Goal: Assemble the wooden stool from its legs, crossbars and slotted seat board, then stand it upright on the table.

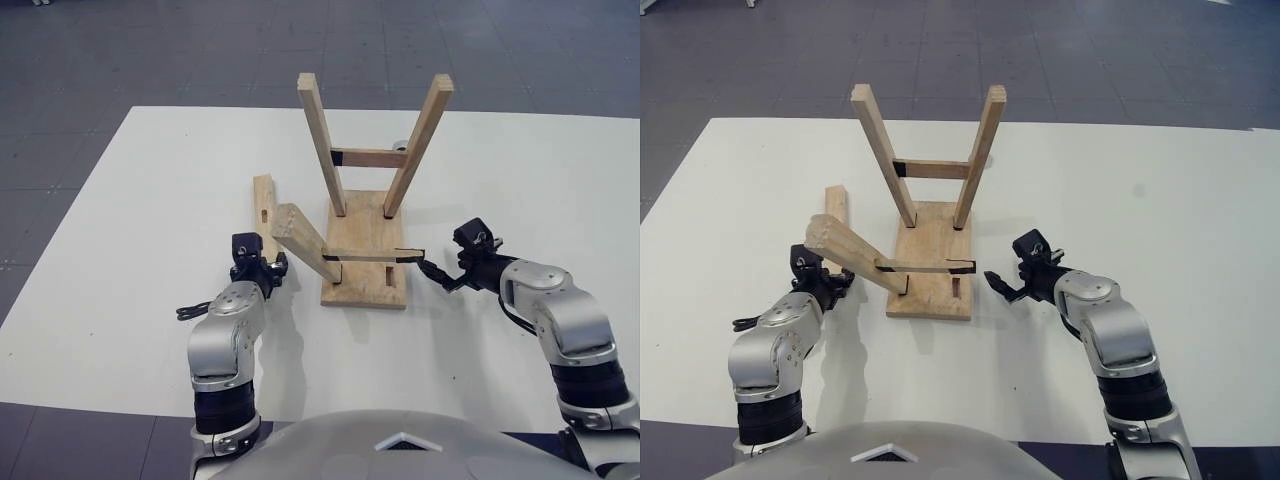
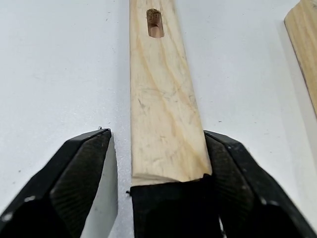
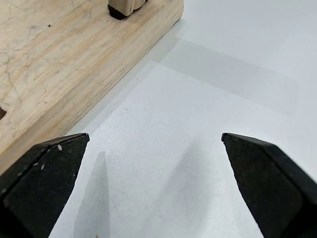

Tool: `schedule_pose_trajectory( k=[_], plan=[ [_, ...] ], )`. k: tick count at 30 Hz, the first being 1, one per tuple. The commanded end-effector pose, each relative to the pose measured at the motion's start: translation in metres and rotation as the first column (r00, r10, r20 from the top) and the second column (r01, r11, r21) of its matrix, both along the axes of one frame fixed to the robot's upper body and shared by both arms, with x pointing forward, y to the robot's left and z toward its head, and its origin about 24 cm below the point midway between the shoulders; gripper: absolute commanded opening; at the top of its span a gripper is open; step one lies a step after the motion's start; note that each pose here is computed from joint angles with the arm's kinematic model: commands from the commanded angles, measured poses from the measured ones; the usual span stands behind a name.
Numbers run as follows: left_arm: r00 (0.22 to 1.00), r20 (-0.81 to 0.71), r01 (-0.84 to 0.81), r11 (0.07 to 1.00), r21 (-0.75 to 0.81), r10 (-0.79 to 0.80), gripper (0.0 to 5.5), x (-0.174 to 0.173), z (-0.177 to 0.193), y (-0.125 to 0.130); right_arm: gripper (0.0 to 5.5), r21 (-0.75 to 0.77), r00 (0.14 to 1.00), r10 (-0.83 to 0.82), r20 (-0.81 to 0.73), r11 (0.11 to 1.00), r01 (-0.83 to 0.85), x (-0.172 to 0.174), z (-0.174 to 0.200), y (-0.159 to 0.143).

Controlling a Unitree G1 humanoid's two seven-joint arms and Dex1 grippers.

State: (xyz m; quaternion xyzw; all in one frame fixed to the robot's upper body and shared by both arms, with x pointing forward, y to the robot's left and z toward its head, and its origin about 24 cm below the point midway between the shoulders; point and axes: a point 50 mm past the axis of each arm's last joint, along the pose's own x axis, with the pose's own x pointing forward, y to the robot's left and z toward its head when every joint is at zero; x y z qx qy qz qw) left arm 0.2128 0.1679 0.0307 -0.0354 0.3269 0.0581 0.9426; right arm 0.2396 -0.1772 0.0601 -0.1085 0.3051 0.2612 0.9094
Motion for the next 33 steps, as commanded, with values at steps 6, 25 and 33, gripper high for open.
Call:
schedule_pose_trajectory(
  k=[6, 25, 33],
  plan=[
    [0.973, -0.193, -0.136, 0.99, -0.033, 0.127, 2.07, -0.036, -0.052, 0.026, 4.94, 0.047, 0.935, -0.26, 0.242, 0.965, 0.257, 0.046, 0.065, -0.046],
    [0.219, 0.841, 0.958, 0.274, -0.089, -0.494, 2.07, 0.042, 0.261, 0.029, 4.94, 0.825, 0.8, 0.468, 0.375, 0.226, -0.518, 0.062, 0.255, 0.024],
    [0.14, 0.833, 0.989, 0.03, -0.147, -0.536, 2.07, 0.049, 0.257, 0.0, 4.94, 0.79, 0.727, 0.56, 0.399, 0.193, -0.582, 0.062, 0.26, 0.045]
  ],
)
